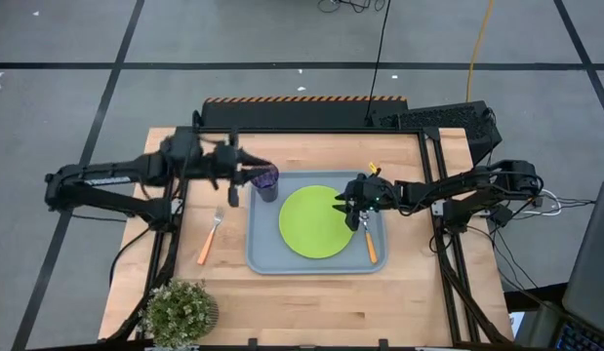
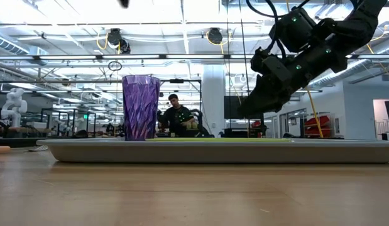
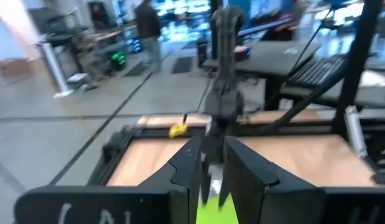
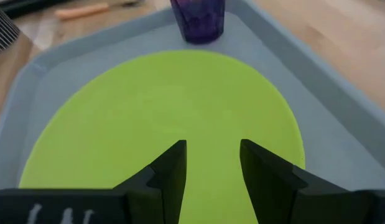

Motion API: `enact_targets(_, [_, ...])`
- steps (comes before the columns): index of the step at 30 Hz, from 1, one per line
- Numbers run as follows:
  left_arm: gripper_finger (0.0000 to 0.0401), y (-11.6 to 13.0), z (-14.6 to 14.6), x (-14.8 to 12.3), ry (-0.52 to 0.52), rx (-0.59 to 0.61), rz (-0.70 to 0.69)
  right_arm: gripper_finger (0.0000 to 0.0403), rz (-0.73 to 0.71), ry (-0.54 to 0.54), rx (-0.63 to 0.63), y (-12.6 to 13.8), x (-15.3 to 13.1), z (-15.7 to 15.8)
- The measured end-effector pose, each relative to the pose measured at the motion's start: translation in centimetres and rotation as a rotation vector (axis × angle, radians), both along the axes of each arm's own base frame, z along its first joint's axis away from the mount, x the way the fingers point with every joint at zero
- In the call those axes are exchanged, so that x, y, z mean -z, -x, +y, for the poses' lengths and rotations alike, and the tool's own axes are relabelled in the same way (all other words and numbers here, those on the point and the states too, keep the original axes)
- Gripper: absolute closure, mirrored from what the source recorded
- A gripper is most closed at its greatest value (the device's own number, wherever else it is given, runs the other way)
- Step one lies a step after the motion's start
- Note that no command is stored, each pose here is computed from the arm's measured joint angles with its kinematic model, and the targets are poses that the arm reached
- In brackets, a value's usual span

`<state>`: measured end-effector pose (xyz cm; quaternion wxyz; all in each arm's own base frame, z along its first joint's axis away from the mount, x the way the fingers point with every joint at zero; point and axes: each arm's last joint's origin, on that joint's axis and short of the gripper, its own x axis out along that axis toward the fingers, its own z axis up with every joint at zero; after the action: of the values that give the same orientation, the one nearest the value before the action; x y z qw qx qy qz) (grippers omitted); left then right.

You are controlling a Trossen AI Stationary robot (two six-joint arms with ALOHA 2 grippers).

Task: Pick and place plate/cup/fork/spoon on tray
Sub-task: Adjust the green plate and the orange spoon on the gray serving tray

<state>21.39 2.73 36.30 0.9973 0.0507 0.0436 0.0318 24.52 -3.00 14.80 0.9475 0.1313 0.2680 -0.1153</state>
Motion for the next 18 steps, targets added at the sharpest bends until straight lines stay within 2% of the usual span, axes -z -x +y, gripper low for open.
enact_targets(4, [0.0327,2.1,-0.7,3.5,-0.003,-0.069,-0.055,0.0259,0.021,-0.018,0.01,0.1,0.2,0.0])
enact_targets(8, [0.0327,3.8,-1.0,5.1,-0.007,-0.071,-0.15,0.0259,0.006,-0.02,0.024,0.1,0.0,-0.3])
enact_targets(12, [0.0327,4.6,-1.0,6.1,-0.039,-0.076,-0.166,0.0259,0.008,-0.042,0.06,-0.5,-1.2,-1.1])
enact_targets(15, [0.0327,4.7,-0.9,6.3,-0.05,-0.081,-0.165,0.0259,0.116,-0.071,0.065,-1.3,-2.8,-1.7])
enact_targets(18, [0.0327,4.6,-0.7,7.0,-0.084,-0.092,-0.135,0.0259,0.251,-0.055,0.112,-2.2,-5.0,-2.2])
